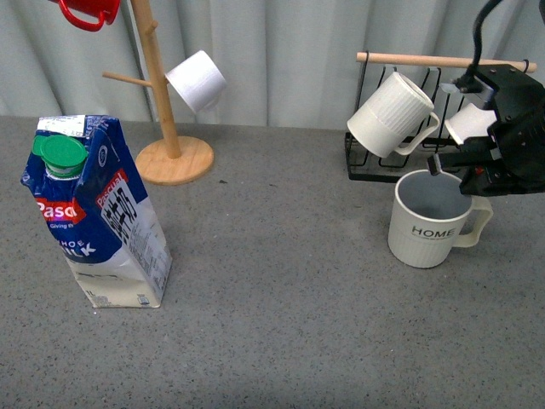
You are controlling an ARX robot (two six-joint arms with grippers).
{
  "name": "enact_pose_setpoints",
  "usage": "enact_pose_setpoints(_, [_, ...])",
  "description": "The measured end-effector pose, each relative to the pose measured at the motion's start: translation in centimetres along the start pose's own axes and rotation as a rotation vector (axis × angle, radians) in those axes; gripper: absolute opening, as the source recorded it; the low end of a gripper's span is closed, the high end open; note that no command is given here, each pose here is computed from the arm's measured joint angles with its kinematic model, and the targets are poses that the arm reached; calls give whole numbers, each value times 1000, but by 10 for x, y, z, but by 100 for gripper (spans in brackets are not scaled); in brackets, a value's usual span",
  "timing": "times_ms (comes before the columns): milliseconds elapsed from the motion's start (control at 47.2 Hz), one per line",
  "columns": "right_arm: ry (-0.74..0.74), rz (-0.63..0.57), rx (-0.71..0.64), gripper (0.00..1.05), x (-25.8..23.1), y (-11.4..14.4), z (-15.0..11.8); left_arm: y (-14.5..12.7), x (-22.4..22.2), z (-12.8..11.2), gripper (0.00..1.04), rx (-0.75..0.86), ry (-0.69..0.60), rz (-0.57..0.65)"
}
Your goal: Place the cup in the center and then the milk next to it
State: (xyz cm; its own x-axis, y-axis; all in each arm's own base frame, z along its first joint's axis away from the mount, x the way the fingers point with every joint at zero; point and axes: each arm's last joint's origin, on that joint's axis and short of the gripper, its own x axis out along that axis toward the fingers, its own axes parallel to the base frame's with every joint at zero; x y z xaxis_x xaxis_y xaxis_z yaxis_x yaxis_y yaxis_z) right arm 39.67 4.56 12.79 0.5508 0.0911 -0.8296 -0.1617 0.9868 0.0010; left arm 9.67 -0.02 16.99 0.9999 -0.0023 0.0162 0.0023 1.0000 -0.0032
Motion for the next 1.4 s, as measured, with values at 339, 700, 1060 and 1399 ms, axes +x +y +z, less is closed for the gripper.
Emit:
enact_pose_setpoints(339, [-11,179,-70,1,-9,73,3,0,0,0,98,0,0,0])
enact_pose_setpoints(700, [29,224,-42,1,2,93,-1,0,0,0,98,0,0,0])
enact_pose_setpoints(1060, [45,231,-32,7,7,94,-3,0,0,0,98,0,0,0])
enact_pose_setpoints(1399, [-135,237,-7,69,-20,85,17,0,0,0,98,0,0,0])
